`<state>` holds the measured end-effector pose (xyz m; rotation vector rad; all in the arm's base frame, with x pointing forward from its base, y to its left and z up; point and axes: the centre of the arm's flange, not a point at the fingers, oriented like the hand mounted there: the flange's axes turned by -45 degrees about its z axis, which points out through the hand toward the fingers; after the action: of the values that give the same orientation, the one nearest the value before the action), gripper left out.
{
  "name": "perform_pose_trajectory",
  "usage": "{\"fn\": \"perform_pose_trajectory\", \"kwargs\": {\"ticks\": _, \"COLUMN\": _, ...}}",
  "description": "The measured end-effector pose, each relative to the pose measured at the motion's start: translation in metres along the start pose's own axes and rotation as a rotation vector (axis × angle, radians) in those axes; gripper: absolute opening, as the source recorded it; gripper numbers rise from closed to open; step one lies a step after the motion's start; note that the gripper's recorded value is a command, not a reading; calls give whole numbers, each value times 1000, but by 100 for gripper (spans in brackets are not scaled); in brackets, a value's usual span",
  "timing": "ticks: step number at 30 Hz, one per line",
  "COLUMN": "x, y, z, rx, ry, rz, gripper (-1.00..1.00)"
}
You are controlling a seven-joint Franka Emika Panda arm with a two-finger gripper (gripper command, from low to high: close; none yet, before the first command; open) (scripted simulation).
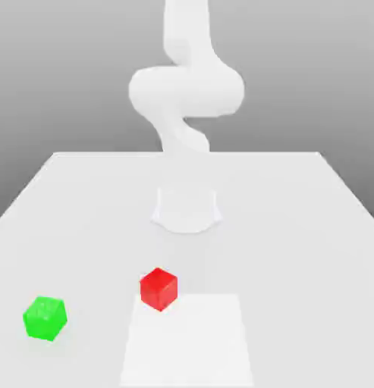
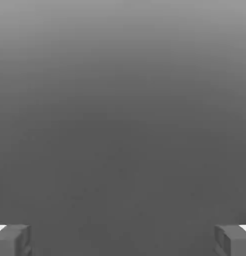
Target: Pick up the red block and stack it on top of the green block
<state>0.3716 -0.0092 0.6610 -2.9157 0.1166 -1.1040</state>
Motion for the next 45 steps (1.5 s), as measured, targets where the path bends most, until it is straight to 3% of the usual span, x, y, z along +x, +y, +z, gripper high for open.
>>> {"fn": "perform_pose_trajectory", "kwargs": {"ticks": 9, "x": -120, "y": 38, "z": 192, "rx": -83, "ry": -323, "rz": 263, "gripper": 0}}
{"fn": "perform_pose_trajectory", "kwargs": {"ticks": 18, "x": -328, "y": 67, "z": 309, "rx": -242, "ry": -660, "rz": 528, "gripper": 0}}
{"fn": "perform_pose_trajectory", "kwargs": {"ticks": 24, "x": -376, "y": 70, "z": 347, "rx": -256, "ry": -687, "rz": 549, "gripper": 0}}
{"fn": "perform_pose_trajectory", "kwargs": {"ticks": 25, "x": -379, "y": 70, "z": 350, "rx": -256, "ry": -687, "rz": 549, "gripper": -100}}
{"fn": "perform_pose_trajectory", "kwargs": {"ticks": 40, "x": -342, "y": 68, "z": 308, "rx": -257, "ry": -686, "rz": 549, "gripper": -100}}
{"fn": "perform_pose_trajectory", "kwargs": {"ticks": 45, "x": -301, "y": 126, "z": 313, "rx": -280, "ry": -681, "rz": 601, "gripper": -100}}
